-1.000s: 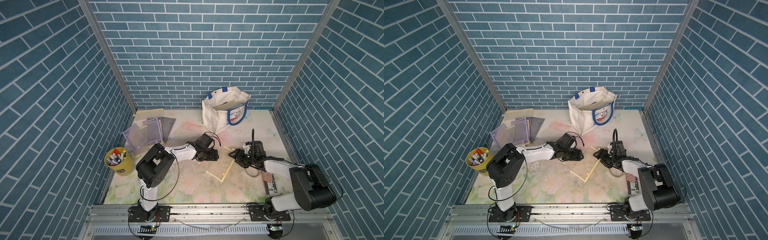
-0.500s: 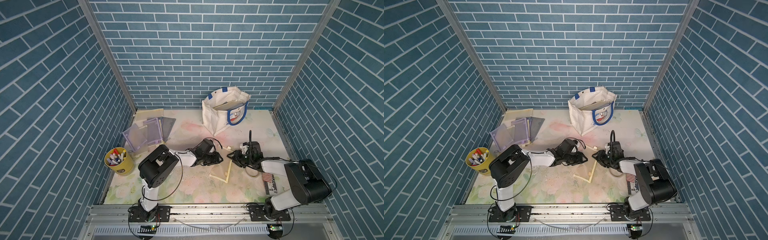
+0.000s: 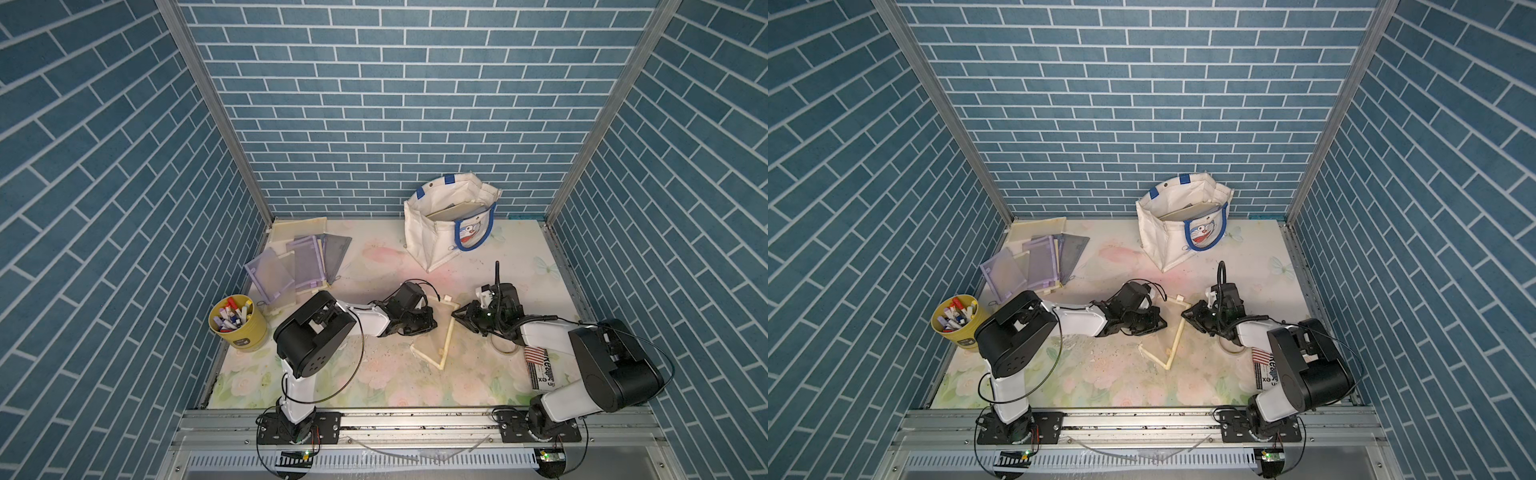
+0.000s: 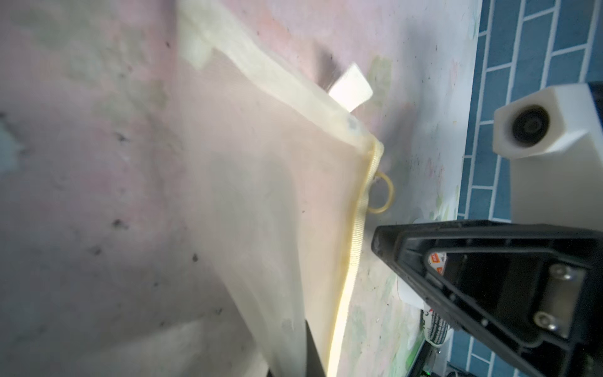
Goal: Put the pencil pouch into the canvas bag
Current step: Pick up the pencil pouch from the center of the board.
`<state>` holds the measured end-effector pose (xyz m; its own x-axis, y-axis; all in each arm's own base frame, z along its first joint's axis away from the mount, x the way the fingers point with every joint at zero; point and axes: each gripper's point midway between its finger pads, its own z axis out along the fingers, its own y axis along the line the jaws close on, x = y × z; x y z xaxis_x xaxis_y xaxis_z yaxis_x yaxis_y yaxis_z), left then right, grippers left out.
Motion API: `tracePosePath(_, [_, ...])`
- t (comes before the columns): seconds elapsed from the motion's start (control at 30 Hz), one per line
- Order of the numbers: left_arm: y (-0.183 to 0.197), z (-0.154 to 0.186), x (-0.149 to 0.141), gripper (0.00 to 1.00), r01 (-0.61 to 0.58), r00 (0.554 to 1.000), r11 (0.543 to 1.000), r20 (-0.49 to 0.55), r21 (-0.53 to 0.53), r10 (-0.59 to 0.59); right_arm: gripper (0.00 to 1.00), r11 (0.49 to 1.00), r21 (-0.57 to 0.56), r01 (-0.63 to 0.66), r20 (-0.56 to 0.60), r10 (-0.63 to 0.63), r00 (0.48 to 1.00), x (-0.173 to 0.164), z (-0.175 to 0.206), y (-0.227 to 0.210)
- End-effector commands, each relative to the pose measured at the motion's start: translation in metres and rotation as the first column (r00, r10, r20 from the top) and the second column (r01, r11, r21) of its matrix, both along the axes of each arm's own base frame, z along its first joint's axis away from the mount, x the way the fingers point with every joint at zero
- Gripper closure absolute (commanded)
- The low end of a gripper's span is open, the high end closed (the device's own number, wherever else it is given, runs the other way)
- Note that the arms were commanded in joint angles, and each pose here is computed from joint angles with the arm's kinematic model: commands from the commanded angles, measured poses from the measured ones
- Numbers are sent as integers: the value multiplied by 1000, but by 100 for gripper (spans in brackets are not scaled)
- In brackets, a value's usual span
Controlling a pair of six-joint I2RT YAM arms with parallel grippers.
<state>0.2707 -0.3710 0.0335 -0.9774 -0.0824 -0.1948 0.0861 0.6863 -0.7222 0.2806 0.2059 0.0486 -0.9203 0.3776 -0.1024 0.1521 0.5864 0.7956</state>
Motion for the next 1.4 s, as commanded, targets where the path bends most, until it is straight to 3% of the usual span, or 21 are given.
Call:
tracePosePath(0.0, [5, 23, 3, 100, -16, 999, 999, 44, -35, 18, 65, 999, 37, -18, 24, 17, 1000, -4, 16, 5])
tracePosePath(0.33, [1, 99, 7, 100, 0, 987, 981, 159, -194, 31, 36, 987, 156, -45, 137, 24, 990, -6, 81, 14])
tracePosePath(0.5, [-7, 131, 12, 100, 22, 977, 968, 210, -250, 32, 32, 976, 205, -76, 173, 40, 984, 1, 103, 25])
tracePosePath(0.57, [-10, 139, 15, 100, 28, 973, 964, 227, -263, 34, 39, 970, 231, -80, 185, 37, 982, 5, 110, 30])
tracePosePath(0.67, [-10, 147, 17, 100, 27, 971, 963, 237, -267, 39, 74, 955, 283, -87, 220, 24, 975, 12, 124, 37])
tracePosePath(0.77, [-7, 149, 17, 98, 21, 968, 968, 247, -251, 43, 98, 940, 326, -103, 264, 14, 964, 15, 141, 40])
tracePosePath(0.93, [7, 147, 18, 65, -17, 964, 979, 258, -203, 70, 100, 948, 294, -119, 296, 28, 955, 16, 164, 40])
tracePosePath(1.0, [17, 145, 18, 44, -51, 960, 983, 263, -176, 97, 100, 967, 223, -121, 313, 47, 949, 15, 174, 36])
tracePosePath(1.07, [31, 139, 18, 16, -94, 955, 988, 269, -126, 125, 100, 984, 124, -125, 331, 78, 940, 16, 188, 30])
tracePosePath(1.13, [48, 130, 16, 1, -129, 950, 990, 280, -52, 138, 100, 993, 58, -101, 308, 79, 948, 23, 202, 24])
tracePosePath(1.23, [73, 124, 10, 1, -161, 941, 985, 312, 63, 134, 100, 999, 45, -23, 253, 11, 967, 45, 231, 16])
tracePosePath(1.37, [101, 129, 2, 1, -168, 925, 967, 370, 190, 88, 100, 995, 89, 45, 384, -76, 920, 89, 304, 19])
